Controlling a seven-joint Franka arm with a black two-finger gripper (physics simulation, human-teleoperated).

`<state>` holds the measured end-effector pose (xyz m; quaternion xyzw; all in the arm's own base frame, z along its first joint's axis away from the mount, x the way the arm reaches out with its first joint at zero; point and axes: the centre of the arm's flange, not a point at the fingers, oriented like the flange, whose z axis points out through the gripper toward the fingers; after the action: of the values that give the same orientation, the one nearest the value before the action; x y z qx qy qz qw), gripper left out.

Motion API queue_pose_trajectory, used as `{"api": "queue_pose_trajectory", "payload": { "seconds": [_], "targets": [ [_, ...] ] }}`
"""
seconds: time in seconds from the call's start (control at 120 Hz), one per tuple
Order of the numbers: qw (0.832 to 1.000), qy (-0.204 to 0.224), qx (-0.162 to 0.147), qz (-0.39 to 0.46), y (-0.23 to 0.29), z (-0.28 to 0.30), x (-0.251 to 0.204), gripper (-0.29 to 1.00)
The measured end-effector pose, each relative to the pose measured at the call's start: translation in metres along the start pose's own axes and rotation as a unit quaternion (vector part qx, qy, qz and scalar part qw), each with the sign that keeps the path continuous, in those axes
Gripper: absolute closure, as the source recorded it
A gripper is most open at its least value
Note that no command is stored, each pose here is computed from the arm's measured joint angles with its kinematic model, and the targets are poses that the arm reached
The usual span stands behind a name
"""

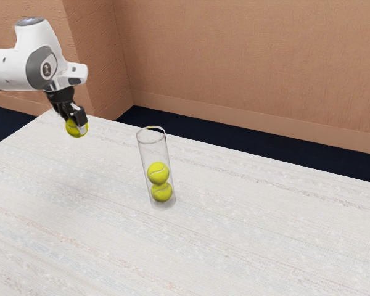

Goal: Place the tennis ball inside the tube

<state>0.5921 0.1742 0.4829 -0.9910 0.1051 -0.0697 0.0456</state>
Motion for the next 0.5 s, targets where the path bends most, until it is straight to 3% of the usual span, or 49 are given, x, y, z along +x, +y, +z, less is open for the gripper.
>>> {"api": "queue_pose_trajectory", "payload": {
  "seconds": [0.183, 0.5],
  "targets": [
    [0.998, 0.014, 0.033, 0.058, 0.064, -0.039, 0.046, 0.48],
    [0.992, 0.025, 0.061, 0.109, 0.156, -0.070, 0.081, 0.49]
  ]
}}
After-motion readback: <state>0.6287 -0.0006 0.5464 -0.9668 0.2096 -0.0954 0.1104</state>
